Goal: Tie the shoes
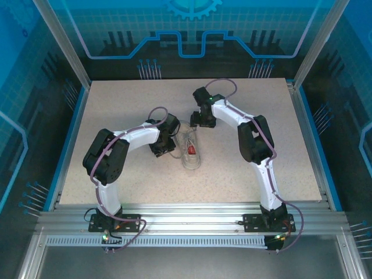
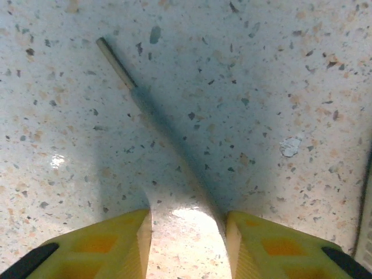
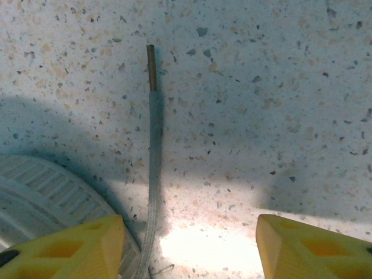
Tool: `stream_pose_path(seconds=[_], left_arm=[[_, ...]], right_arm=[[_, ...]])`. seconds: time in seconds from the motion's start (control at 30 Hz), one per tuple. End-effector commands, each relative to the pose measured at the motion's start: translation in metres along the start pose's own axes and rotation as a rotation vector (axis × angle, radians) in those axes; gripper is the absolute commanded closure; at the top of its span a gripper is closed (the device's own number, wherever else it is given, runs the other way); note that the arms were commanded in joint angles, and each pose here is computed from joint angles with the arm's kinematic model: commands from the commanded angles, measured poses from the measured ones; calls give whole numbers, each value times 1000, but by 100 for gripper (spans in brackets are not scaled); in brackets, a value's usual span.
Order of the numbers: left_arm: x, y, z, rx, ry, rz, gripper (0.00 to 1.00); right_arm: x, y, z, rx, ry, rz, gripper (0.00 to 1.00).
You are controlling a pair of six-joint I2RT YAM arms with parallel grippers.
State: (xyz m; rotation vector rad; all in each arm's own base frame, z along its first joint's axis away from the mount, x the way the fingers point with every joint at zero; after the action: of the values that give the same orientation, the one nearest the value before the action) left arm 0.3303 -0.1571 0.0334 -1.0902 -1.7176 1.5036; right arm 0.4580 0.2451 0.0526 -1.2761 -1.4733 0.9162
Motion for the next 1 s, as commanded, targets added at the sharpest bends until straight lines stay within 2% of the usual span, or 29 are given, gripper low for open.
stream_pose_path(seconds=[0.0, 0.1, 0.23, 0.4, 0.77, 0.97], left_arm=[[2, 8, 4, -4, 5, -8, 68], [4, 2, 1, -19, 15, -7, 85], [4, -10, -5, -48, 34, 3, 100], [0, -22, -12, -69, 42, 22, 100], [-5, -26, -13, -71, 50, 41, 100], [-6, -29, -14, -78, 64, 48, 100]], right_arm=[[-11, 2, 27, 63, -22, 55, 40], [-9, -15, 28, 51, -9, 26, 39], [-2, -57, 13, -33, 3, -19, 38], [-4, -75, -2, -84, 20, -19, 37], [3, -15, -6, 11, 39, 12, 43], [-7, 15, 6, 73, 25, 93, 43]])
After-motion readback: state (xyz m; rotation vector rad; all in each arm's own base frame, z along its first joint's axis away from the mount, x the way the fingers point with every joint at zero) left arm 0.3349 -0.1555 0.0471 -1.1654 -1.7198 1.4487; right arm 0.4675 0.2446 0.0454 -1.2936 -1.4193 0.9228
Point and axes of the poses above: each hand's point on the last joint's axis, 136 mm out from that joint toward the fingers, its own y axis out along the fingers, its own x axis along the line the jaws close on, z = x × y, the point moved 2 cm from there along -y, back along the fingers, and after that the axes turned 1 degree about y, right-handed, at the moved point
